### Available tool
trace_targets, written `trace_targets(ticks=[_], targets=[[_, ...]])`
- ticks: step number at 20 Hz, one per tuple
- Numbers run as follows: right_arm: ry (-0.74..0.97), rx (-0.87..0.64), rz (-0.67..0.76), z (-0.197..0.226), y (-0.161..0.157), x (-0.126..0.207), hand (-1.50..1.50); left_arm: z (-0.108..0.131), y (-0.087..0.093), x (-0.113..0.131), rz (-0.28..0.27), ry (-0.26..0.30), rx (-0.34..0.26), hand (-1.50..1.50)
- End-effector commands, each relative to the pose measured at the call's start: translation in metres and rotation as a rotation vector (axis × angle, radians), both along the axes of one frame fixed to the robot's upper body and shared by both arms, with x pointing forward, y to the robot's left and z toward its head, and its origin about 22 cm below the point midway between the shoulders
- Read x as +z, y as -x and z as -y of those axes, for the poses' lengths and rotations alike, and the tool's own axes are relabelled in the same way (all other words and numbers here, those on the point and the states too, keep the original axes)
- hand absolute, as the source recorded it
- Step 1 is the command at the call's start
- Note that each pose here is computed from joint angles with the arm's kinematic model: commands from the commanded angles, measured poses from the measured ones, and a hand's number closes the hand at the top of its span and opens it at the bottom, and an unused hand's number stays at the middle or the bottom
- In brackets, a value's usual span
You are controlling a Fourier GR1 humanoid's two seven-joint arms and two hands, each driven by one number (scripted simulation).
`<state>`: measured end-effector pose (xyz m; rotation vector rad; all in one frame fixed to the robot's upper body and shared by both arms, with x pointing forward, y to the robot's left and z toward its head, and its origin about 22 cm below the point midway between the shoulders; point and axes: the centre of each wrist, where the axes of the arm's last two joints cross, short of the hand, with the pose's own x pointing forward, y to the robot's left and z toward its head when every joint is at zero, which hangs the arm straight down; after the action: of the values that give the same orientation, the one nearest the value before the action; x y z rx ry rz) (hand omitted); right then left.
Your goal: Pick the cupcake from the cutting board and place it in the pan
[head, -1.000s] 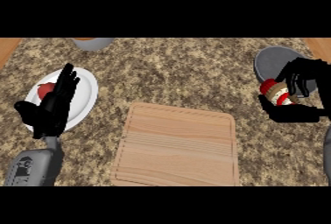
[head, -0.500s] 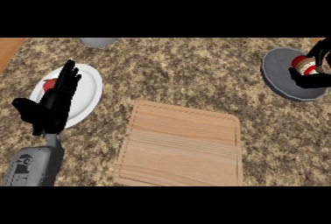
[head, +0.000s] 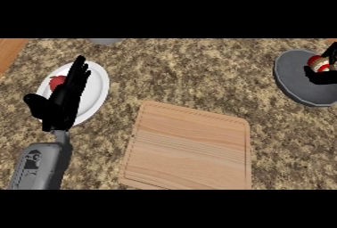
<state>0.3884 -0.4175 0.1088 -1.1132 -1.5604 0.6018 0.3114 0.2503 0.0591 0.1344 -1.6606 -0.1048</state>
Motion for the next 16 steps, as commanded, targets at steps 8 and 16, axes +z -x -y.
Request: trace_targets(ticks=[8,16], targets=[[-0.307,0.126,-0.31,-0.001,0.0,-0.048,-1.5,0.01,-0.005,0.001,0.001,0.004,-0.015,0.0],[-0.404,0.169,-0.11,0.017,0.006,-0.042,-1.5,0.004,-0.004,0.007,0.012,-0.002,-0.006,0.0]])
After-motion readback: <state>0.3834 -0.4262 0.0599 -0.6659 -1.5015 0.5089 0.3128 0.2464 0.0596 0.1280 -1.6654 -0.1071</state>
